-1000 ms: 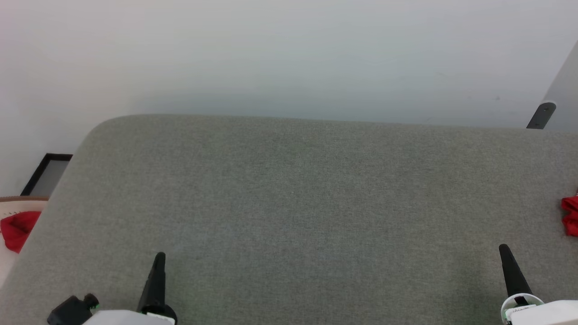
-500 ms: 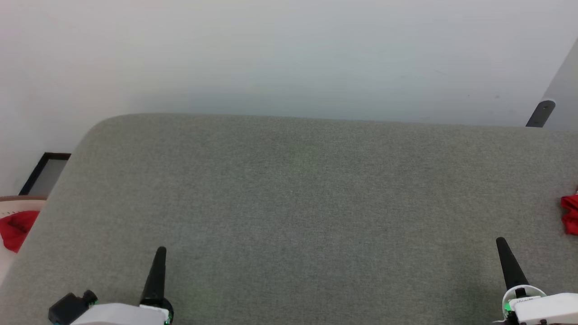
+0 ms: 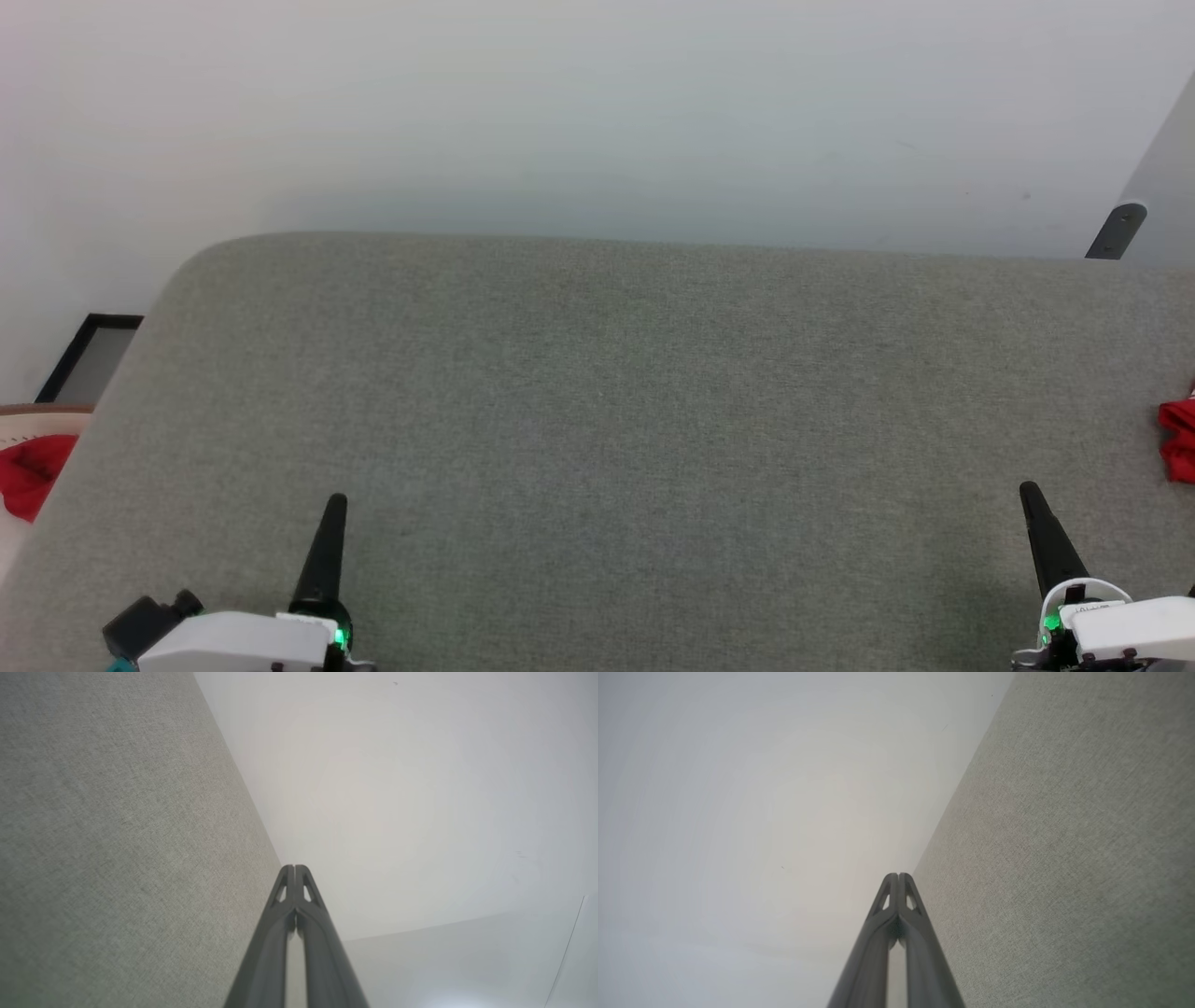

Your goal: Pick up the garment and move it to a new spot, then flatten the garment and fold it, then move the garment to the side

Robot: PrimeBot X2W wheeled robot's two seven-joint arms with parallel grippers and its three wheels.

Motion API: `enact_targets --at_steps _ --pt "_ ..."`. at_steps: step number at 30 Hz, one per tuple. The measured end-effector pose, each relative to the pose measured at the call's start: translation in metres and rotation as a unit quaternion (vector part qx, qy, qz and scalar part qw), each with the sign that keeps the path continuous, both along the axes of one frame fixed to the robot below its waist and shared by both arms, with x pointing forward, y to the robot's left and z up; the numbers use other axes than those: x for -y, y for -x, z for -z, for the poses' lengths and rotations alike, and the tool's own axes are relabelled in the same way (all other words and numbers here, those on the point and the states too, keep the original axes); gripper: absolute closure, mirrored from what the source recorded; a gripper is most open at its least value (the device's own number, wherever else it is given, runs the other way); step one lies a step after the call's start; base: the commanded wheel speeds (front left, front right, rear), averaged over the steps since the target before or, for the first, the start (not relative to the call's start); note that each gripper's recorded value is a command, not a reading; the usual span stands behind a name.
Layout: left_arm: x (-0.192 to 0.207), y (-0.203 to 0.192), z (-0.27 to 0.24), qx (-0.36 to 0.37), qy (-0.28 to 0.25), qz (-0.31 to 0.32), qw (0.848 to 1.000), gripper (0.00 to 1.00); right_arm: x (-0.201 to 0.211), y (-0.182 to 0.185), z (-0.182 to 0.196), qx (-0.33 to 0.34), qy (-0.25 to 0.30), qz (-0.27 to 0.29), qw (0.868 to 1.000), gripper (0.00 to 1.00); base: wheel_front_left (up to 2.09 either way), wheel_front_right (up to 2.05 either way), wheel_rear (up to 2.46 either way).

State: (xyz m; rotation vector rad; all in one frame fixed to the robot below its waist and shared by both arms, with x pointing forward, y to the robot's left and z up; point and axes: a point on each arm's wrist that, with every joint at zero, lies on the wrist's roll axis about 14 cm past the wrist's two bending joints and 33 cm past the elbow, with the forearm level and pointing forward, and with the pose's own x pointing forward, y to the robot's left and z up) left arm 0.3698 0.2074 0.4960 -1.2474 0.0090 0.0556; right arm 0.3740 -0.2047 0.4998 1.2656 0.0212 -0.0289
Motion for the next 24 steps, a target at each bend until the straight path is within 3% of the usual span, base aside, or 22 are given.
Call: enact_targets --at_steps 24 --pt "0.004 -0.011 -0.004 0.008 0.095 0.008 0.995 1.00 -0.003 -0.007 -0.002 0.005 -0.091 0.000 0.996 1.00 0.00 0.00 0.00"
